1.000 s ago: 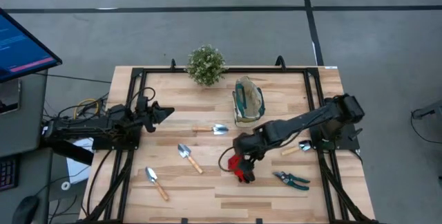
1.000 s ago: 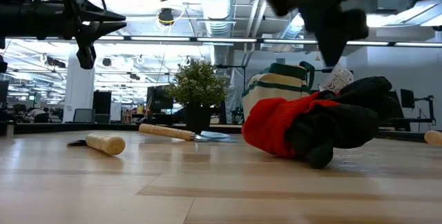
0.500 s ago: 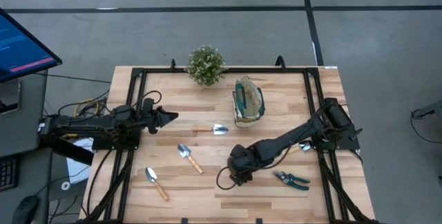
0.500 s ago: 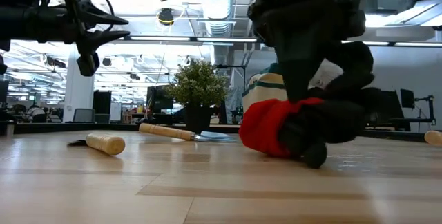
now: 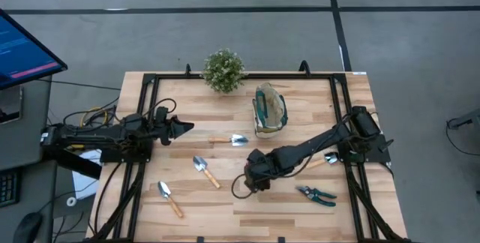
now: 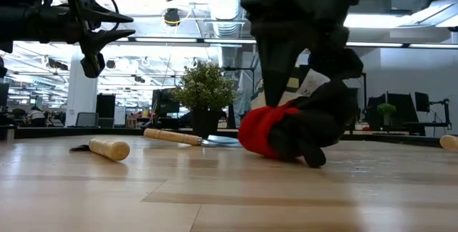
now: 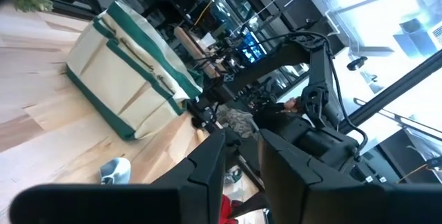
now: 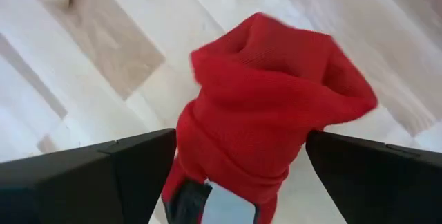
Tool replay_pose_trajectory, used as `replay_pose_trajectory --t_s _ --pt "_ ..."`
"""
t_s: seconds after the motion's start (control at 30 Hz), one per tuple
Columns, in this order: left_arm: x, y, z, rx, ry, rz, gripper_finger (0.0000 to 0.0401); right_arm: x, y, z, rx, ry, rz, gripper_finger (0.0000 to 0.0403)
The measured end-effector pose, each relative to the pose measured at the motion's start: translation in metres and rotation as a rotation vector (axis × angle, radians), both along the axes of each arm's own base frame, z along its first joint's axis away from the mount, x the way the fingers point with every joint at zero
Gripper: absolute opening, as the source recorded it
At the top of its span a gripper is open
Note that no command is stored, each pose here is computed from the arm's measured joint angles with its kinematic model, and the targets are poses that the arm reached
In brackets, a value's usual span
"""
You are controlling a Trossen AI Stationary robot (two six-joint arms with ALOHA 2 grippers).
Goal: Pick & Place Garden tools in Gardening bag
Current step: Put the red gloves into the white gardening bag
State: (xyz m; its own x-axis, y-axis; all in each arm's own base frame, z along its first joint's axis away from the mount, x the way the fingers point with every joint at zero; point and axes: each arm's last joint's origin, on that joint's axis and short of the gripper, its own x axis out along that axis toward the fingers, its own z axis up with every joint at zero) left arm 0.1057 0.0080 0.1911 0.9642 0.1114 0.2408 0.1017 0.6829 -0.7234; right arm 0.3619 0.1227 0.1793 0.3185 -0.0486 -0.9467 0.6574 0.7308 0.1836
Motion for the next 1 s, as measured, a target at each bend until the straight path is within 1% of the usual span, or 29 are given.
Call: replay_pose_trajectory --t_s 0.07,0.17,0.2,0.27,0.33,0.47,0.57,0.67,0.73,0.8,0.9,0.93,1.0 --pt "0.000 0.000 0.000 0.000 -0.002 0.000 0.0087 0.002 -0.007 -0.001 0.006 0.005 -0.013 0.0318" --pt "0.000 0.000 0.001 0.000 -0.007 0.000 0.0087 0.010 -0.016 -0.015 0.005 0.020 -0.031 0.0318" --pt "0.000 0.000 0.001 0.000 -0.007 0.000 0.0087 0.010 -0.018 -0.018 0.003 0.040 -0.023 0.0318" --pt "0.000 0.000 0.001 0.001 -0.008 -0.001 0.0087 0.017 -0.017 -0.024 0.023 0.032 -0.011 0.0318" --pt "0.000 0.000 0.000 0.001 -0.004 -0.003 0.0087 0.014 -0.017 -0.028 0.022 0.070 -0.006 0.0318" --pt "0.002 -0.001 0.000 0.005 0.007 -0.023 0.0087 0.013 -0.013 -0.032 0.011 0.092 0.003 0.0315" --pt "0.002 -0.001 -0.001 0.007 0.008 -0.032 0.0087 0.011 -0.012 -0.032 0.021 0.112 0.008 0.0297" --pt "0.003 -0.001 -0.001 0.008 0.012 -0.036 0.0087 0.009 -0.013 -0.033 0.030 0.135 0.009 0.0259" --pt "0.003 -0.001 -0.001 0.008 0.016 -0.039 0.0087 0.009 -0.013 -0.033 0.044 0.144 0.013 0.0220" --pt "0.003 -0.001 -0.001 0.008 0.013 -0.037 0.0087 0.009 -0.012 -0.032 0.058 0.144 0.014 0.0167" --pt "0.003 -0.001 -0.001 0.008 0.012 -0.037 0.0087 0.010 -0.014 -0.032 0.115 0.154 0.011 0.0070" --pt "0.003 -0.001 -0.001 0.008 0.012 -0.037 0.0087 0.011 -0.015 -0.031 0.138 0.156 0.011 0.0052" --pt "0.003 -0.001 -0.001 0.008 0.012 -0.038 0.0087 0.013 -0.017 -0.028 0.162 0.160 0.020 0.0058"
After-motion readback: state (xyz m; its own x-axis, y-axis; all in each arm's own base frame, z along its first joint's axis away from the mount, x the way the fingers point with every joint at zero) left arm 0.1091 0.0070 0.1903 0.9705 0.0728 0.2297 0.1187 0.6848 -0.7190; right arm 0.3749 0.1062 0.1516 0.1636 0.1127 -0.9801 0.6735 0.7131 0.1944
